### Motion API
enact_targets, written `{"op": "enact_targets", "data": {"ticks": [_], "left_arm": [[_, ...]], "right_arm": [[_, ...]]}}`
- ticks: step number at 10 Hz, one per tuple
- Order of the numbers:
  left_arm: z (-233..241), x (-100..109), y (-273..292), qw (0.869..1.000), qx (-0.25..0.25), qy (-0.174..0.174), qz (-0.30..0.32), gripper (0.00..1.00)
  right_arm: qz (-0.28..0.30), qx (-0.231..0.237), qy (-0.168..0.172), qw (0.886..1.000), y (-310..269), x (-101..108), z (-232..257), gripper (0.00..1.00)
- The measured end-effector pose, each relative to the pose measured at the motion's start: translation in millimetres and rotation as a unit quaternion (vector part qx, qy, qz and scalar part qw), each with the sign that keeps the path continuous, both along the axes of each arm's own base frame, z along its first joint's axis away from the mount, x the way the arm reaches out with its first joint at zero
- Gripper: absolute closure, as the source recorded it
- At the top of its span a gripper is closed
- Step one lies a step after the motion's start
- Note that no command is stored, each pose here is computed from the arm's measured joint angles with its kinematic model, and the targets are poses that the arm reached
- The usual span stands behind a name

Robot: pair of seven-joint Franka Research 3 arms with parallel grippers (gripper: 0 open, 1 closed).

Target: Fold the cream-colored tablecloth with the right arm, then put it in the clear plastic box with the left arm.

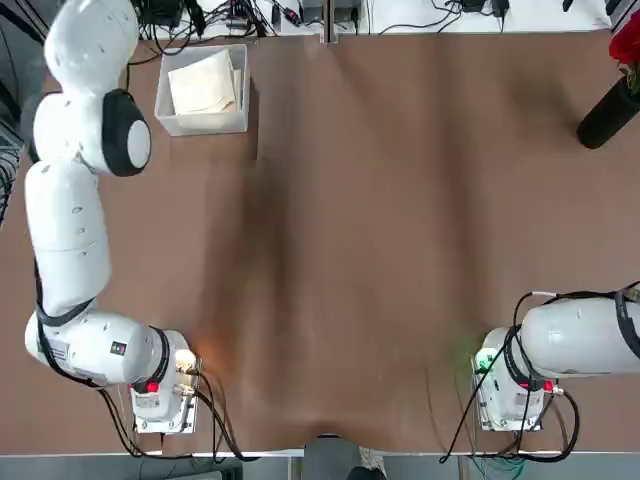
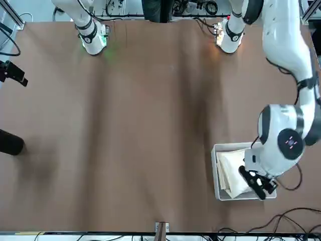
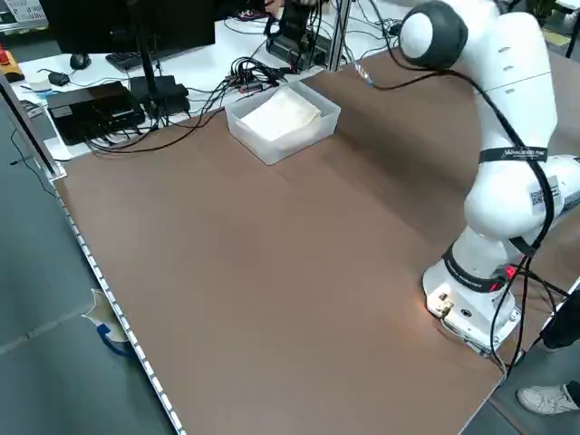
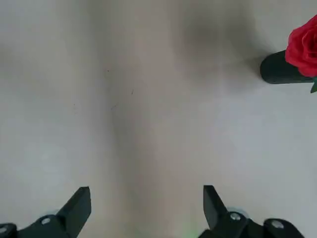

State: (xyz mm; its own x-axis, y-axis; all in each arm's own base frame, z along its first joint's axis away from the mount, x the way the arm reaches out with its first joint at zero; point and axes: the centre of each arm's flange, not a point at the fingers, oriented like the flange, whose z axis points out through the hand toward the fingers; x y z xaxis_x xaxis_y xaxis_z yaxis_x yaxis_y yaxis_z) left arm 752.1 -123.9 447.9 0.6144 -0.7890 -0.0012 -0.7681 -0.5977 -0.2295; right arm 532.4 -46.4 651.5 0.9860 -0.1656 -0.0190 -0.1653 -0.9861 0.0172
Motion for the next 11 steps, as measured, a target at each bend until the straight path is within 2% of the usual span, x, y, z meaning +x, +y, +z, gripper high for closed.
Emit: {"op": "enact_targets", "data": {"ticks": [3, 4, 5, 8, 11], "left_arm": [[93, -48, -1, 0.998, -0.041, -0.03, 0.033, 0.0], [114, -64, 8, 0.996, -0.055, -0.036, 0.064, 0.0], [127, -79, 16, 0.989, -0.071, -0.032, 0.126, 0.0], [154, -129, 29, 0.951, -0.11, -0.01, 0.289, 0.0], [151, -189, 49, 0.924, -0.136, 0.022, 0.356, 0.0]], "right_arm": [[0.001, 0.0, 0.0, 1.0, 1, 0, 0, 0.0], [0.001, 0.0, 0.0, 1.0, 1, 0, 0, 0.0], [0.001, 0.0, -0.001, 1.0, 1, 1, 0, 0.0], [0.002, 0.0, -0.012, 1.0, 2, 0, 9, 0.0], [0.003, 0.001, -0.015, 1.0, 2, 0, 12, 0.0]]}}
